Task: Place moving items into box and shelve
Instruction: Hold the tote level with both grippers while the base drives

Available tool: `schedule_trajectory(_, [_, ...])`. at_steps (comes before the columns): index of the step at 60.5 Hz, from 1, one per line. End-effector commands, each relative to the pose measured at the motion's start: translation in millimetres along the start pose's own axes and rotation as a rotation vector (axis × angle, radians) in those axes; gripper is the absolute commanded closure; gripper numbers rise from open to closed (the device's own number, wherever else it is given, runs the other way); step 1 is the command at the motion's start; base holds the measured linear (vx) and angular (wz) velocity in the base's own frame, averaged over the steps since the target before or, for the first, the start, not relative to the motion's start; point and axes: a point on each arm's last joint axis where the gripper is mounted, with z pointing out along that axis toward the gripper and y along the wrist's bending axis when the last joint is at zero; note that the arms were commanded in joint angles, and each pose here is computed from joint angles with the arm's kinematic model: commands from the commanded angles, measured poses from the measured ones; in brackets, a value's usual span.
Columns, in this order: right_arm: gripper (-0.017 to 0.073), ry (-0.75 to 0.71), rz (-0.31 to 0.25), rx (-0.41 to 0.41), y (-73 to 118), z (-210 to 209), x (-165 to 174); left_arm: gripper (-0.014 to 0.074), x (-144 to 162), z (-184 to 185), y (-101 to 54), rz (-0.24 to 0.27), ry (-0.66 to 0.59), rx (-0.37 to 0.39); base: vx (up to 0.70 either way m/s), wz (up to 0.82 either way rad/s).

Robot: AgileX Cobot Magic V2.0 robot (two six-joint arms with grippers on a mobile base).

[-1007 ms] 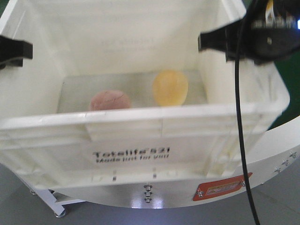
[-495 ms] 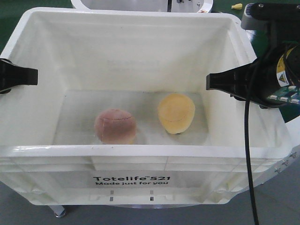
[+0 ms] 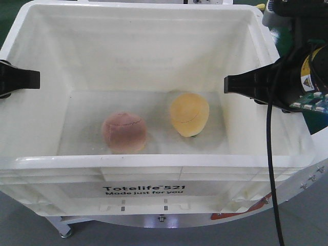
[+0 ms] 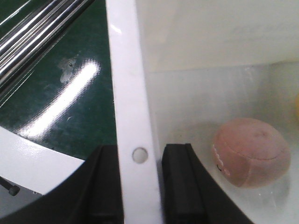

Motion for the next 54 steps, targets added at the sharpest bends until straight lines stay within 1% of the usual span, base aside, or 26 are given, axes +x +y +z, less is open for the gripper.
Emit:
schedule_trajectory(1, [0.0484, -0.191, -0.019, -0.019, -8.2, -19.2, -20.9, 0.0616, -16.5, -21.0, 0.1, 0.004, -0.174, 0.044, 0.00, 0.00])
schedule_trajectory(54, [0.0484, -0.193, -0.019, -0.021, -8.0, -19.3, -21.0, 0.0616, -15.4, -20.8, 0.8, 0.003, -0.161, 0.038, 0.00, 0.00])
